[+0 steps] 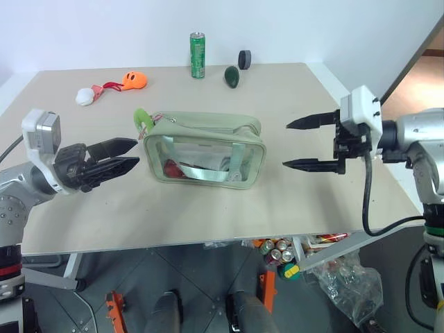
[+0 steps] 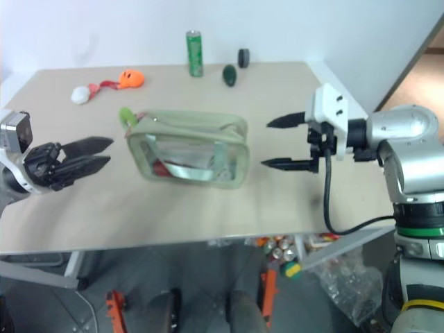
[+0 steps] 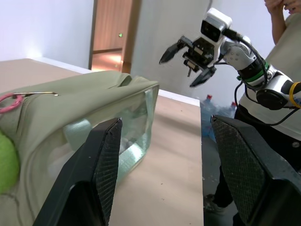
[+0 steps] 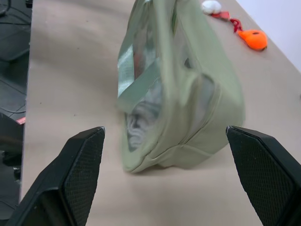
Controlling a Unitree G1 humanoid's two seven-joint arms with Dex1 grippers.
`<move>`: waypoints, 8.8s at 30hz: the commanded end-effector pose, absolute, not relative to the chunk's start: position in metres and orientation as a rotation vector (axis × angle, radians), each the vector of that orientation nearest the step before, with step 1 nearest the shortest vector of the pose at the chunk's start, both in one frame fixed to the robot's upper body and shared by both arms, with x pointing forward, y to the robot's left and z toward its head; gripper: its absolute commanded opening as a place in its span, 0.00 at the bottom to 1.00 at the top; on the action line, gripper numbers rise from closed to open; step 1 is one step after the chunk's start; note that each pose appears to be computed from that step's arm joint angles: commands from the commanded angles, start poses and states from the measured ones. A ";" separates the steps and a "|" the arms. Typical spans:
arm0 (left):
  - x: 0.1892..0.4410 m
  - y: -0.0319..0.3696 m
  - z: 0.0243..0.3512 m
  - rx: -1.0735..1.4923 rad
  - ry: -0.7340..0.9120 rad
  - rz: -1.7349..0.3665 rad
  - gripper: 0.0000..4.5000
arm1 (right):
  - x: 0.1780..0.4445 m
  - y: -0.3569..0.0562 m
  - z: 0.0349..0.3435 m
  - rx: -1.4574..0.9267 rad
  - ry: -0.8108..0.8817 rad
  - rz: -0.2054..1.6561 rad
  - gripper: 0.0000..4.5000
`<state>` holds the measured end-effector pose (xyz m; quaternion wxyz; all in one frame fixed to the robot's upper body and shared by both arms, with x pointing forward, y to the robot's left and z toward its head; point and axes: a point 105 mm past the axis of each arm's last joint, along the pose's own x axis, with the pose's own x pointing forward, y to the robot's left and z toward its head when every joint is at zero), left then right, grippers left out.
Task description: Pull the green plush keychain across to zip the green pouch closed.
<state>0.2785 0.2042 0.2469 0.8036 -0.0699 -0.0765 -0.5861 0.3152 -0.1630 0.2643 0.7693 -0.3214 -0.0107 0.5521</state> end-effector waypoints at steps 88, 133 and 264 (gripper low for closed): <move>0.392 0.216 0.233 -0.316 -0.132 -0.824 0.00 | 0.342 -0.132 0.228 -0.735 -0.080 1.068 0.00; 0.367 0.164 0.281 -0.038 -0.198 -1.076 0.99 | 0.345 -0.129 0.227 -0.745 -0.082 1.067 0.00; 0.318 0.168 0.184 -0.024 0.045 -1.119 0.00 | 0.400 -0.067 0.265 -0.947 -0.214 1.229 0.99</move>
